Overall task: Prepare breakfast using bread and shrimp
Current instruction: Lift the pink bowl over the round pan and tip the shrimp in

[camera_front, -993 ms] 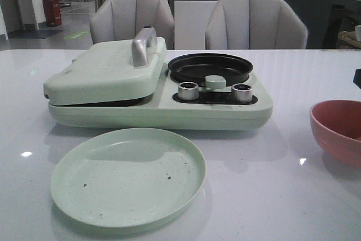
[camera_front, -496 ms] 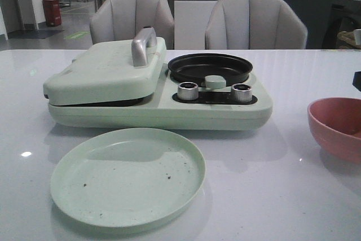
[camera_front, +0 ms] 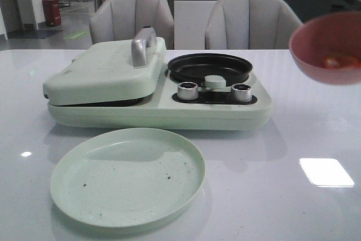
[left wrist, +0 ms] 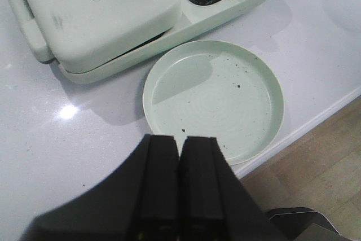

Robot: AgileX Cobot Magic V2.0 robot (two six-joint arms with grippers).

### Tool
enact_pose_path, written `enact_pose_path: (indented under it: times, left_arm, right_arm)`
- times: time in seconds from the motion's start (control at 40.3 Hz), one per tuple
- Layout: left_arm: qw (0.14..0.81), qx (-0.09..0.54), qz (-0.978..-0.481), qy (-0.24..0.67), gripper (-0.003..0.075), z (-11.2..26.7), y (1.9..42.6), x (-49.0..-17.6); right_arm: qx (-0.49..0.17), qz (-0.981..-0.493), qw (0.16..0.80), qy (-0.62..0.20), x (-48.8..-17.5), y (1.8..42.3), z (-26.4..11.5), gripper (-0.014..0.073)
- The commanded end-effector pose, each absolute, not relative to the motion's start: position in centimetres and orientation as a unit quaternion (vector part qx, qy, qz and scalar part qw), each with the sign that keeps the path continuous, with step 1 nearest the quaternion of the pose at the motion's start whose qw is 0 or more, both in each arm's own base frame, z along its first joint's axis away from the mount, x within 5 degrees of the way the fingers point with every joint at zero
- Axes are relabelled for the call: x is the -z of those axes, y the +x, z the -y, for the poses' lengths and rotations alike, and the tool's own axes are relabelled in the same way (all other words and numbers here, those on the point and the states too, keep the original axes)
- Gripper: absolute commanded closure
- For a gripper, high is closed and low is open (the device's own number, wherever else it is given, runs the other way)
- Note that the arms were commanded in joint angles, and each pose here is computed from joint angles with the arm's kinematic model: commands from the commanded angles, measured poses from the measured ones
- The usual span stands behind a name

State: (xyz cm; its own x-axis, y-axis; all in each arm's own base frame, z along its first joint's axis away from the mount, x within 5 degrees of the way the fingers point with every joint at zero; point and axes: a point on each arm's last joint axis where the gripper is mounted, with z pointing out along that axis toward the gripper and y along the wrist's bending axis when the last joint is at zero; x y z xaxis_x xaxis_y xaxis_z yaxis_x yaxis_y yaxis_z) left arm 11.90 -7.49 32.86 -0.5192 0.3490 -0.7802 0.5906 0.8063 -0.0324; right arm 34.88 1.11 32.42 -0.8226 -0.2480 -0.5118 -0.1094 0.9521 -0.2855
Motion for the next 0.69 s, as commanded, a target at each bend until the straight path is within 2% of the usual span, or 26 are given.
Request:
enact_pose_path:
  times: [0.0,0.174,0.323,0.67]
  left_arm:
    - [0.450,0.162,-0.839,0.259,0.0622,7.7,12.2,-34.3]
    - [0.450,0.162,-0.839,0.259,0.0622,7.7,12.2,-34.3]
    - [0.450,0.162,-0.839,0.259,0.0622,7.7,12.2,-34.3]
    - [0.450,0.162,-0.839,0.259,0.0622,7.7,12.2,-34.3]
  right_arm:
    - [0.167,-0.902,0.370,-0.146,-37.6,34.7,-3.2,0.0560]
    - [0.228,-0.837,0.441,-0.230,-40.9,35.6,-7.4,0.0560]
    - [0.284,-0.786,0.483,-0.261,-42.2,36.6,-10.5,0.0554]
    - [0.447,-0.667,0.534,-0.264,-40.9,38.7,-16.5,0.0554]
